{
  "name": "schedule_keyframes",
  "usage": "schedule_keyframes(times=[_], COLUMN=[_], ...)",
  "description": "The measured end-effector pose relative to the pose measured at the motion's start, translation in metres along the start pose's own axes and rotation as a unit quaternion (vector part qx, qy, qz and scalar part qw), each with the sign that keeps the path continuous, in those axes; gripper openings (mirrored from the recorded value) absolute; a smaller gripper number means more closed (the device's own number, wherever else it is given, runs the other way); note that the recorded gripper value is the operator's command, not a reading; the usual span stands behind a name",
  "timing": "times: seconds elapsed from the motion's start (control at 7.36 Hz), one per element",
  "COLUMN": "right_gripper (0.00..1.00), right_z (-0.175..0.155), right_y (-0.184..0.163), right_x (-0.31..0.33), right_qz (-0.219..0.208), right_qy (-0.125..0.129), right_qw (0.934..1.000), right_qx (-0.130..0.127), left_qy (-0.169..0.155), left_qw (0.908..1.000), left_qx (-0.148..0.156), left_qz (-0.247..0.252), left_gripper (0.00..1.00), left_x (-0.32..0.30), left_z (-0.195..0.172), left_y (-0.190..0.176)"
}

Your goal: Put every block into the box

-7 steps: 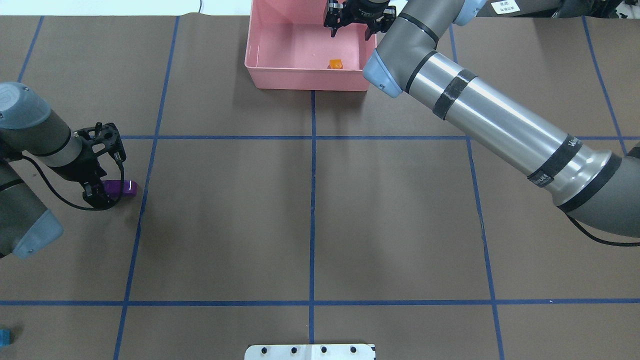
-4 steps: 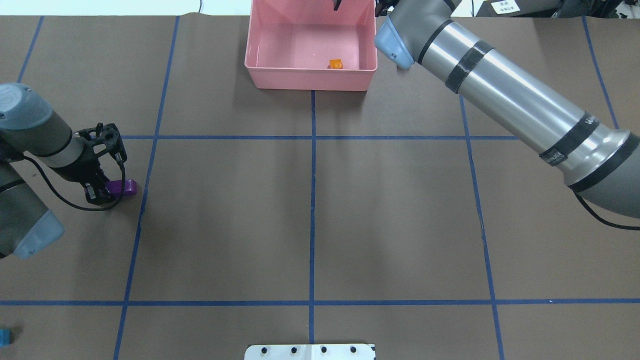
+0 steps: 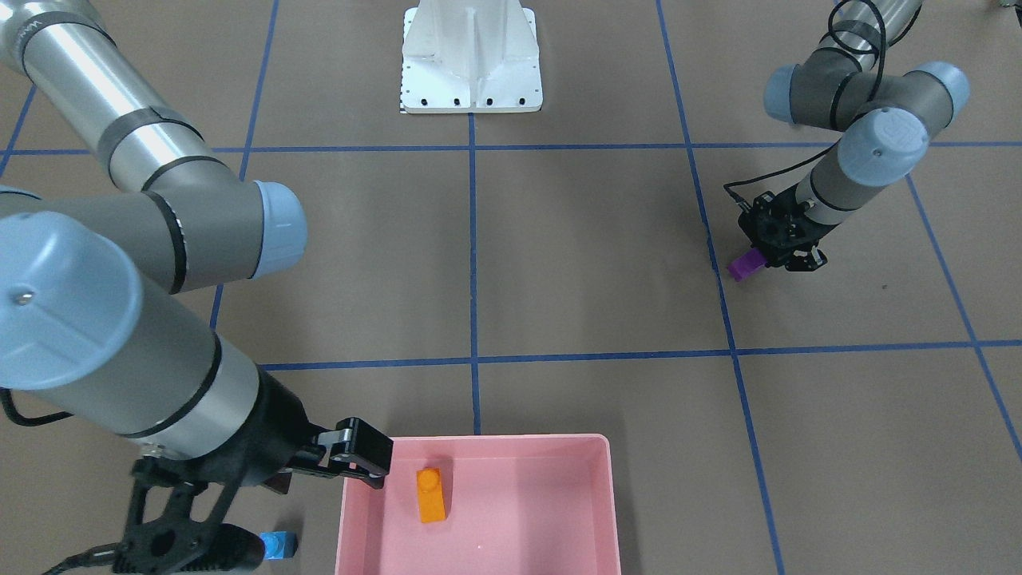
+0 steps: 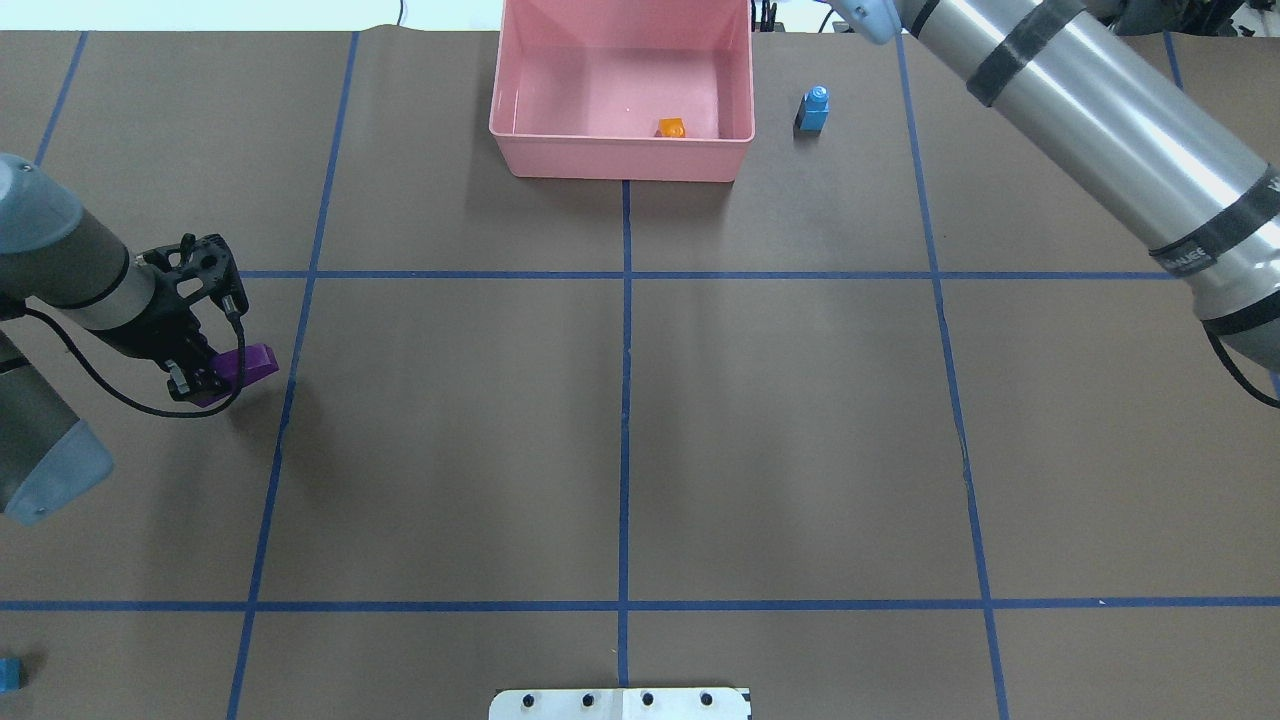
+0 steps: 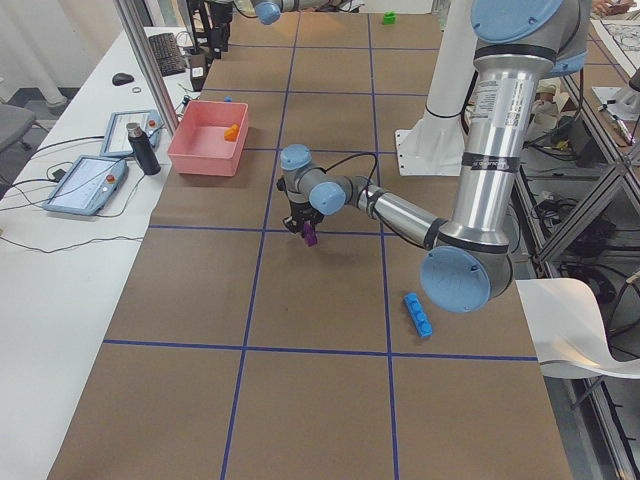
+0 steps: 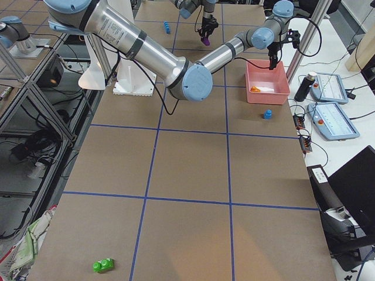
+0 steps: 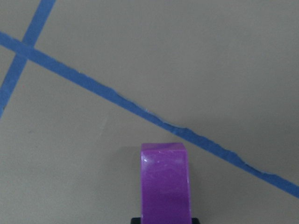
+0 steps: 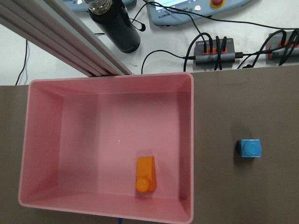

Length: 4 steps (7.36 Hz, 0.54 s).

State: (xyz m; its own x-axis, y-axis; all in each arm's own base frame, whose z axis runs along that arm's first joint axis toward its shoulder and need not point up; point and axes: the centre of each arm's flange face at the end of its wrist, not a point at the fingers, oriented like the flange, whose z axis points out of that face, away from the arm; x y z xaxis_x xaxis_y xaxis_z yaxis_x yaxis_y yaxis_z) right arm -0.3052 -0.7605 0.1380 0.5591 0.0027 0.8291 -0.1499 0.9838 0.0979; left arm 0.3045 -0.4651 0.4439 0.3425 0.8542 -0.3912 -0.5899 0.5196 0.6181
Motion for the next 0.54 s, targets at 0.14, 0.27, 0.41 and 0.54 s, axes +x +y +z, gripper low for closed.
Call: schedule_keyframes(times=[0.14, 0.27, 0.41, 0.54], right_gripper=[1.00, 0.99, 0.99, 0.99], right_z=[0.010, 0.027, 0.048, 0.071], right_y=[0.004, 0.008, 0.010, 0.010], right_x=[0.012, 0.020, 0.026, 0.042], right_qz=[-0.011, -0.019, -0.027, -0.035], right_qy=[0.018, 0.042, 0.063, 0.073], right_qw=[0.9998, 0.9989, 0.9974, 0.9961], right_qx=[0.001, 0.008, 0.021, 0.034], left_qy=[-0.003, -0.002, 0.001, 0.007], left_qw=[0.9986, 0.9944, 0.9881, 0.9789], left_qx=[0.023, 0.046, 0.067, 0.089], left_qz=[-0.047, -0.095, -0.138, -0.184], left_gripper=[0.00, 0.00, 0.00, 0.00], left_x=[0.011, 0.021, 0.030, 0.039], left_z=[-0.023, -0.044, -0.062, -0.078], left_y=[-0.010, -0.022, -0.038, -0.058])
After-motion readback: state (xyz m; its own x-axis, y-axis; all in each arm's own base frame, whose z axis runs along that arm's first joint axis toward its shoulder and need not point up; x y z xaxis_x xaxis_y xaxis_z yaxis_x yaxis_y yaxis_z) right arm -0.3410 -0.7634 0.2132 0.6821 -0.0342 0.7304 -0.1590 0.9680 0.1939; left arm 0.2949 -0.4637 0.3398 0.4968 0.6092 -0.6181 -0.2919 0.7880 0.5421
